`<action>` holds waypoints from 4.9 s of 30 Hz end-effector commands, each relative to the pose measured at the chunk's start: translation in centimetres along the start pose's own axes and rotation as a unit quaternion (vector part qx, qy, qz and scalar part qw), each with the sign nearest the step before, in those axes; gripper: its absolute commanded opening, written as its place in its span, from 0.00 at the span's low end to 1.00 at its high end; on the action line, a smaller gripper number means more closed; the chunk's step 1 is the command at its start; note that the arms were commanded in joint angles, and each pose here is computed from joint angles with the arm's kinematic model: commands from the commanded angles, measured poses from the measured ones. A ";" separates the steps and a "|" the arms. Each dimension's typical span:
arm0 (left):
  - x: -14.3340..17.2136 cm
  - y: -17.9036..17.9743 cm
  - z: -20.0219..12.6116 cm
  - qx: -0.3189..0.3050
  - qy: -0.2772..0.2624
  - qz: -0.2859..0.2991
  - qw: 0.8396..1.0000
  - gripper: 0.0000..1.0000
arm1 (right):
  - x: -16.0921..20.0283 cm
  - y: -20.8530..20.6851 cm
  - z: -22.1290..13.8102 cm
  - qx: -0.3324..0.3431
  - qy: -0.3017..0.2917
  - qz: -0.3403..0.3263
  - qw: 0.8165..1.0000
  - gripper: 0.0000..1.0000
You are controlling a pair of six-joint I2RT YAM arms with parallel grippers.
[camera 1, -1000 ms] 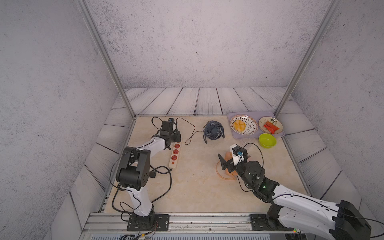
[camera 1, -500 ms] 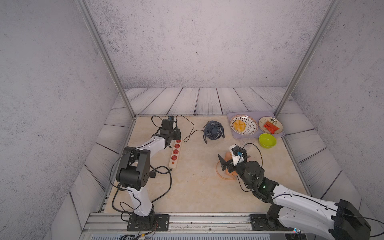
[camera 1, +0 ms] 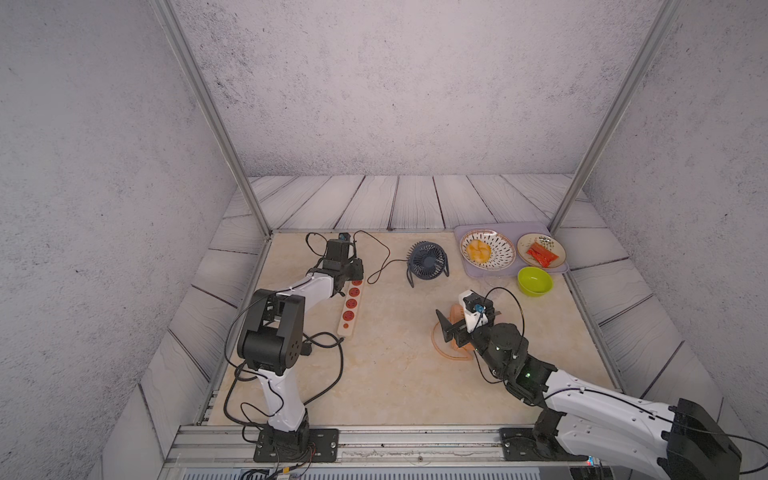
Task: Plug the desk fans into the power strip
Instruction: Insert the plug into the socket.
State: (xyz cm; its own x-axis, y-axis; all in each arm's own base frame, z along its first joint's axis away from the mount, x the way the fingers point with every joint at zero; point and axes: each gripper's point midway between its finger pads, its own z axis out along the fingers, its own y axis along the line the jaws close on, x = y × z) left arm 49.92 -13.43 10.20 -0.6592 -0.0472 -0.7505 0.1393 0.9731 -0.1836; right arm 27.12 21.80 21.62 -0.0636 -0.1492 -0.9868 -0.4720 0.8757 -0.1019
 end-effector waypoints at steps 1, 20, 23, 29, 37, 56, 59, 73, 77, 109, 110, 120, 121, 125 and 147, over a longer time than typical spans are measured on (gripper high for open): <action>0.6 0.0 -0.3 -0.007 0.009 0.008 1.000 0.00 | 0.0 -0.3 -0.1 0.008 -0.003 0.004 1.000 0.99; 1.2 0.2 -0.9 -0.018 0.009 0.007 1.000 0.00 | 0.3 -0.1 0.2 0.004 0.001 0.002 1.000 0.99; 1.2 0.1 -0.5 -0.017 0.006 0.007 1.000 0.00 | 0.3 -0.1 0.2 0.004 0.001 0.005 1.000 0.99; 1.7 -0.3 -0.1 -0.012 0.013 -0.005 1.000 0.00 | 0.5 -0.2 0.1 0.007 0.003 0.003 1.000 0.99; 2.2 -0.7 -0.7 -0.022 0.025 0.010 0.999 0.00 | 0.6 -0.3 0.1 0.009 0.004 0.002 1.000 0.99; 1.7 0.4 -0.1 -0.053 0.006 0.032 0.998 0.00 | 0.9 -0.4 -0.1 0.012 0.007 0.003 1.000 0.99; 2.4 0.6 -0.2 -0.055 0.006 0.031 0.998 0.00 | 0.9 -0.4 -0.1 0.012 0.006 0.006 1.000 0.99; 8.2 1.9 -0.4 -0.109 0.029 0.030 0.993 0.00 | 0.9 -0.6 -0.5 0.015 0.007 0.007 1.000 0.99; 9.0 1.6 0.3 -0.109 0.039 0.042 0.992 0.00 | 0.9 -0.8 -0.8 0.017 0.008 0.007 1.000 0.99; 13.0 1.9 1.3 -0.171 0.077 0.062 0.980 0.00 | 0.6 -0.9 -1.0 0.016 0.007 -0.003 1.000 0.99; 13.6 2.1 1.5 -0.173 0.085 0.060 0.980 0.00 | 0.5 -1.0 -1.0 0.017 0.006 -0.003 1.000 0.99; 14.3 1.2 -0.6 -0.130 0.072 0.035 0.988 0.00 | 0.5 -1.0 -1.0 0.018 0.008 -0.005 1.000 0.99; 14.8 1.1 -0.6 -0.125 0.076 0.030 0.989 0.00 | 0.5 -1.0 -0.9 0.019 0.007 -0.005 1.000 0.99; 15.1 0.9 0.6 -0.123 0.093 0.031 0.988 0.00 | 0.5 -1.0 -0.8 0.020 0.006 -0.004 1.000 0.99; 18.4 -11.8 0.4 -0.010 0.138 0.015 0.990 0.00 | 0.0 -1.9 -1.7 0.035 0.003 -0.006 0.999 0.99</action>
State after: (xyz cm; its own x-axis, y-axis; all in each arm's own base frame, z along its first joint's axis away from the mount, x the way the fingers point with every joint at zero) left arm 44.30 -23.58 8.02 -0.5854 -0.0903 -0.8057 0.0613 0.9860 -0.1551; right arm 26.47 19.91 21.24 -0.0735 -0.1693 -0.9828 -0.4317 0.8938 -0.1216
